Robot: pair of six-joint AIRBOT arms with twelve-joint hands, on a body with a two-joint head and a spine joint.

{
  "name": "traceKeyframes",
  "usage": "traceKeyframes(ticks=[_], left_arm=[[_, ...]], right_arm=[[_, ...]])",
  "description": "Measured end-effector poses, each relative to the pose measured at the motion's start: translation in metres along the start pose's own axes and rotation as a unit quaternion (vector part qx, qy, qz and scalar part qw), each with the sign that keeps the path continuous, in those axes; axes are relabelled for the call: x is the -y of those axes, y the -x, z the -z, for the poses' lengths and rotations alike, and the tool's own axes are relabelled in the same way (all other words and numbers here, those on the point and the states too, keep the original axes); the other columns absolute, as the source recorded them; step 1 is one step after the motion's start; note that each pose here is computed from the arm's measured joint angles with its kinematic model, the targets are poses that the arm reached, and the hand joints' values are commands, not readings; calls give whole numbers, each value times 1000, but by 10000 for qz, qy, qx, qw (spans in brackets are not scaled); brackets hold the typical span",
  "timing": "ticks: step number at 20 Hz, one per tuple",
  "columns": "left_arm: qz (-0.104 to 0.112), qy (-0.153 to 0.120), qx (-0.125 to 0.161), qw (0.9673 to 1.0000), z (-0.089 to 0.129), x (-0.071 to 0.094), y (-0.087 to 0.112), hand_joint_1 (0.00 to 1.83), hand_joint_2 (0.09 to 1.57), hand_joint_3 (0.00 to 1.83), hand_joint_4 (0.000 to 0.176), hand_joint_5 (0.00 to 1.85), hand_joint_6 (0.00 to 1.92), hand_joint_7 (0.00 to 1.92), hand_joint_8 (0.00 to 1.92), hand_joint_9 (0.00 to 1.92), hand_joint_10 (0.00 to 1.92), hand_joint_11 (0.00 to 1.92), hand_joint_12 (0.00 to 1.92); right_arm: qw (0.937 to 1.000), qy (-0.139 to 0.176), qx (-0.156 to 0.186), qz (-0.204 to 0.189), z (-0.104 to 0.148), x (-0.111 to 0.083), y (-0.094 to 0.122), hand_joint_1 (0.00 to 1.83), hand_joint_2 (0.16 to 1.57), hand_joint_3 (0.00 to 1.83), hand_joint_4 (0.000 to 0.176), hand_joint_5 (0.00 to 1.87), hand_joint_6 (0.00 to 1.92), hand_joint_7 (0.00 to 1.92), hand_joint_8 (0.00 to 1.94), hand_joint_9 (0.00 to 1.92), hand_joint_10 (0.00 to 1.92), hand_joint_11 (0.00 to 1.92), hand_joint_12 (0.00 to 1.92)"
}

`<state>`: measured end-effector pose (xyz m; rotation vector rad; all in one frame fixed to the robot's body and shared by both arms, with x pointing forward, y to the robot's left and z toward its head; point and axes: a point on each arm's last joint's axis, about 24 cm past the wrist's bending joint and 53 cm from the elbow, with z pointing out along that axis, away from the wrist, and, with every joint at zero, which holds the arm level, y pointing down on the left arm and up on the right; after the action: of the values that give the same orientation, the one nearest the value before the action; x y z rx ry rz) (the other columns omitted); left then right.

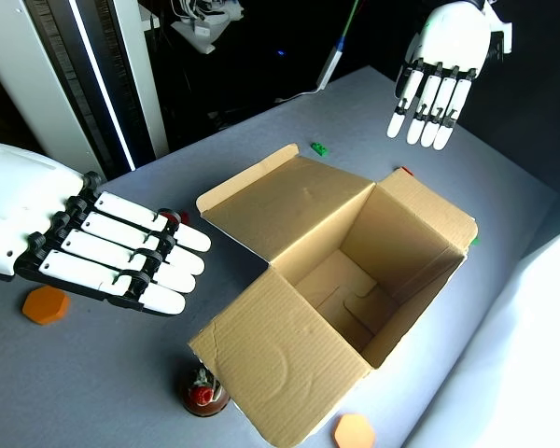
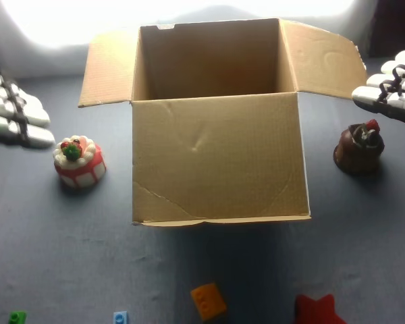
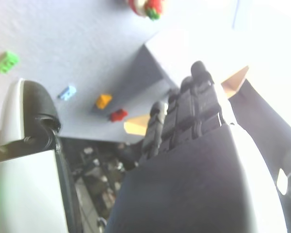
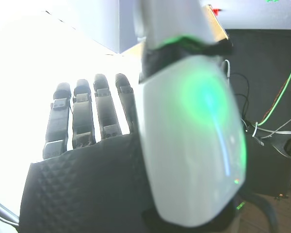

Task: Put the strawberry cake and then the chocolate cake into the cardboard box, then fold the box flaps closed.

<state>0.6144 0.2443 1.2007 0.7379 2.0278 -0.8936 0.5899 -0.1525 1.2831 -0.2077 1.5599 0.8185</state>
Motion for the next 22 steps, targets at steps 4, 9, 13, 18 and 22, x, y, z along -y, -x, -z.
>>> traceKeyframes(ticks=[4,9,13,18,22], left_arm=[[327,-9,-21,9995,-9,-12,-7,1149,943,0,67,20,5,8,2,5,1,0,337],[442,-80,-32,9990,-29,-12,-10,1127,955,1,65,4,0,0,0,0,0,0,350],[439,-123,146,9989,-41,-20,-1,1144,960,2,48,28,5,15,2,10,3,0,302],[598,-136,-74,9981,-69,-30,-20,1097,969,3,58,5,0,24,0,35,2,0,397],[535,-138,58,9985,-83,-34,-14,1103,949,0,65,3,1,28,1,13,4,0,257]], right_arm=[[10000,6,8,-1,0,0,0,1100,928,0,12,0,0,4,1,0,0,0,0],[10000,9,13,-3,0,0,1,1071,958,1,13,0,0,0,0,0,0,0,0],[10000,12,17,-1,0,-1,1,1084,966,4,7,0,0,0,0,0,0,0,0],[10000,14,19,1,0,-1,1,1097,941,0,2,0,0,22,8,0,0,0,0],[10000,12,21,0,0,-1,1,1061,978,10,12,0,0,0,0,0,0,0,0]])
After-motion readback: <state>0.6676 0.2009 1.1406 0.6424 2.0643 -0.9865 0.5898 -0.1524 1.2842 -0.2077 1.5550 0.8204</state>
